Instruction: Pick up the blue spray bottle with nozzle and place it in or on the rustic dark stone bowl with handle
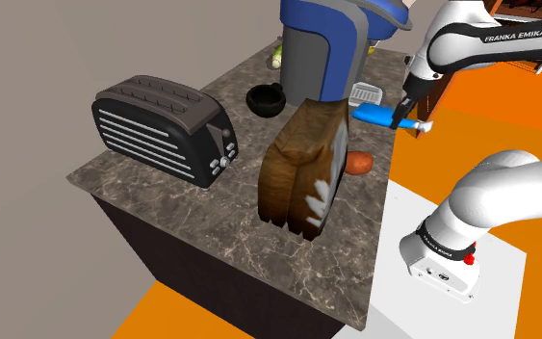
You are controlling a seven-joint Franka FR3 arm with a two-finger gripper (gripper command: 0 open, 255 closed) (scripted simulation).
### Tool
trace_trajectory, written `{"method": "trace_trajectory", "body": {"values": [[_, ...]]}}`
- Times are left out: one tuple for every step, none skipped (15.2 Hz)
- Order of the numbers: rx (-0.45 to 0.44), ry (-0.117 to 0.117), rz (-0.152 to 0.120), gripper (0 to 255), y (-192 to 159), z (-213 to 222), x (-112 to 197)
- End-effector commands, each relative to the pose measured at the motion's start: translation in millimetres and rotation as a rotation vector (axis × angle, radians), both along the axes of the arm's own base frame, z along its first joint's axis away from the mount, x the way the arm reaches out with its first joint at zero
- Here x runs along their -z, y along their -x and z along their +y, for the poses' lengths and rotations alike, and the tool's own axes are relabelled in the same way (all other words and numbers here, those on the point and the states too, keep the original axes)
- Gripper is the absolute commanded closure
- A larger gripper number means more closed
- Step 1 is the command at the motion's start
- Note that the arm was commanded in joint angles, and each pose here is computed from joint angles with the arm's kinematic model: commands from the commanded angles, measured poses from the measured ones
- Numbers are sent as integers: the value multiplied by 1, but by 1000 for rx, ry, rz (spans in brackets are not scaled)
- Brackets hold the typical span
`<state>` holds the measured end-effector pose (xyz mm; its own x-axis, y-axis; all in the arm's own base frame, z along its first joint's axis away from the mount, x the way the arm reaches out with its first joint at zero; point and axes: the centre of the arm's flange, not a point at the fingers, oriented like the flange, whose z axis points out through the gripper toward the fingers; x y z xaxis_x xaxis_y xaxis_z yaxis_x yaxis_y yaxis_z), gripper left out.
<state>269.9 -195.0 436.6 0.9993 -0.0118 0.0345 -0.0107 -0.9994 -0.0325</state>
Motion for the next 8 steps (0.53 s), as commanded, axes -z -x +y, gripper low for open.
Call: {"method": "trace_trajectory", "body": {"values": [[0, 0, 0, 255, -1, 0, -12], [0, 0, 0, 255, -1, 0, -17], [0, 0, 0, 255, -1, 0, -22], [0, 0, 0, 255, -1, 0, -28], [0, 0, 0, 255, -1, 0, -33], [0, 0, 0, 255, -1, 0, -38], [0, 0, 0, 255, -1, 0, -43], [0, 0, 0, 255, -1, 0, -49]]}}
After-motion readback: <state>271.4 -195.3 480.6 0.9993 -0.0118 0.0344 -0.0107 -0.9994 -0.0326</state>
